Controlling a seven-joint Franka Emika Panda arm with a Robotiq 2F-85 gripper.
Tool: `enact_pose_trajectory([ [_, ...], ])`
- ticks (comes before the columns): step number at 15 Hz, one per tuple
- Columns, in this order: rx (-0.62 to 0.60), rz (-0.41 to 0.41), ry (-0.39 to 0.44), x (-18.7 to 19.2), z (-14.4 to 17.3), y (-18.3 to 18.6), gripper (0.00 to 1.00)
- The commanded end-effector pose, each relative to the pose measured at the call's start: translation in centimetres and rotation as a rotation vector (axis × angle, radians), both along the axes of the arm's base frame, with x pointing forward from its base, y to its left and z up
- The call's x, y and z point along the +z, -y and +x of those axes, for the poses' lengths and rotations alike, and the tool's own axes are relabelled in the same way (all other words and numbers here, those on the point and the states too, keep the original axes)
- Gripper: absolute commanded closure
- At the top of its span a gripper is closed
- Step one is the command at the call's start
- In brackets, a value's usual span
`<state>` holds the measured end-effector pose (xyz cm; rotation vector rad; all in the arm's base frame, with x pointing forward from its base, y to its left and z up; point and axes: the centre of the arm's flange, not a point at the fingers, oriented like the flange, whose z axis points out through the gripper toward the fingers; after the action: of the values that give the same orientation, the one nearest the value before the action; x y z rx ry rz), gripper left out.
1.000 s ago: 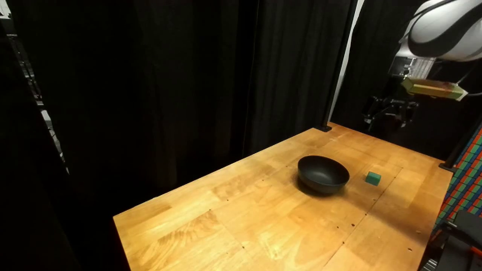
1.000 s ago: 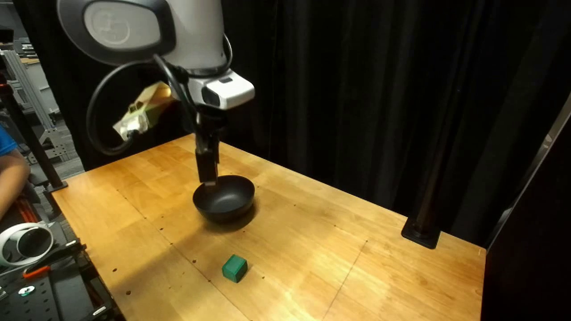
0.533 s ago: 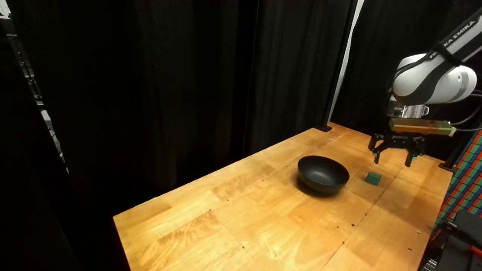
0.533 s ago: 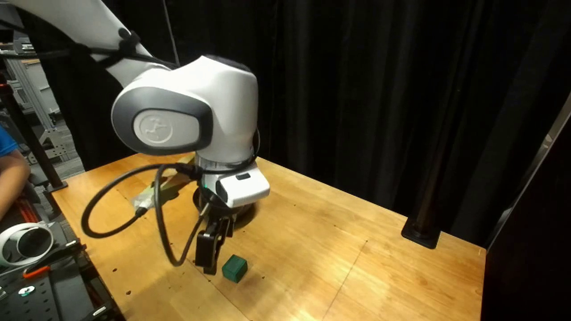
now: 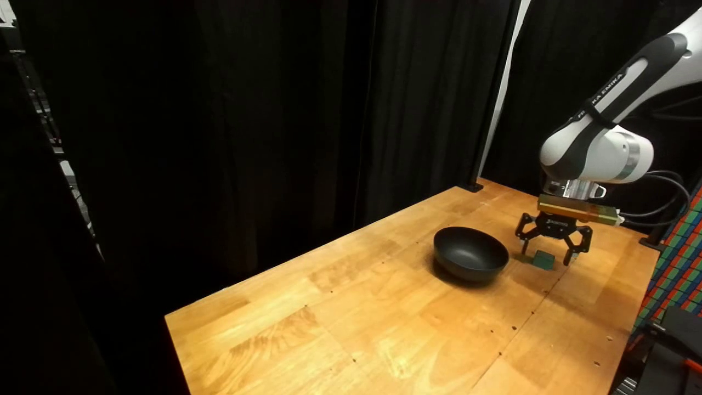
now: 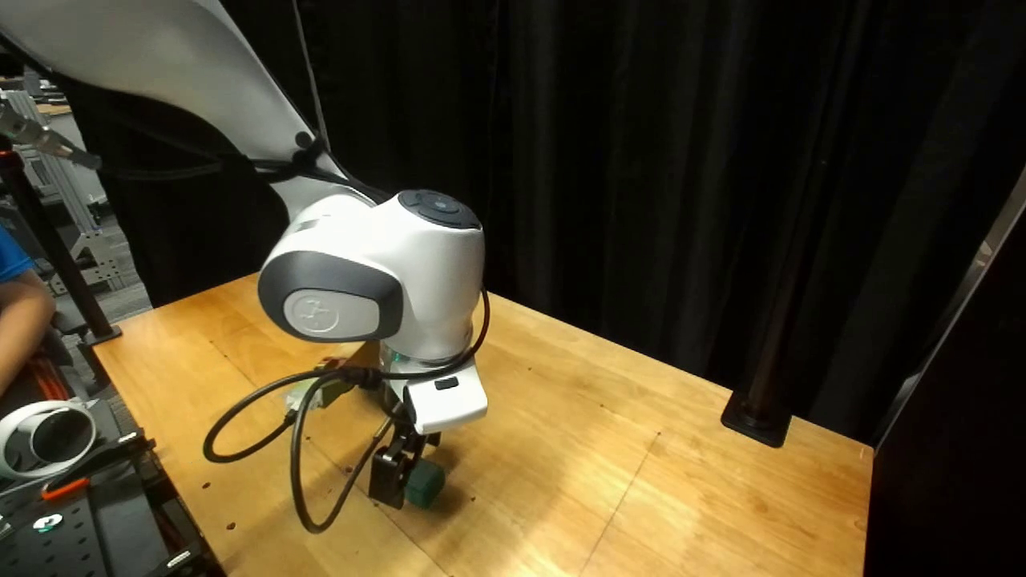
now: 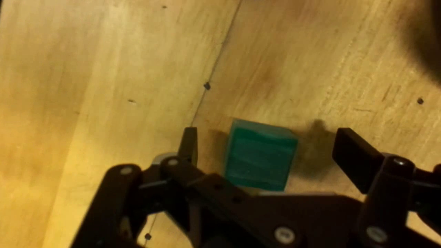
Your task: Place the block in the bowl
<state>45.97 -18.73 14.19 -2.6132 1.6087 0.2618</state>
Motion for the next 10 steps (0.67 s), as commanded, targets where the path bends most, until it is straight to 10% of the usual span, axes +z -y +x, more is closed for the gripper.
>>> enact_pose_trajectory([
  [1,-0.019,-0.032,0.080,-0.5,2.1,1.0,0.25],
  [10,-0.073,0.056,-0.003,1.2,1.4,2.4,0.79],
])
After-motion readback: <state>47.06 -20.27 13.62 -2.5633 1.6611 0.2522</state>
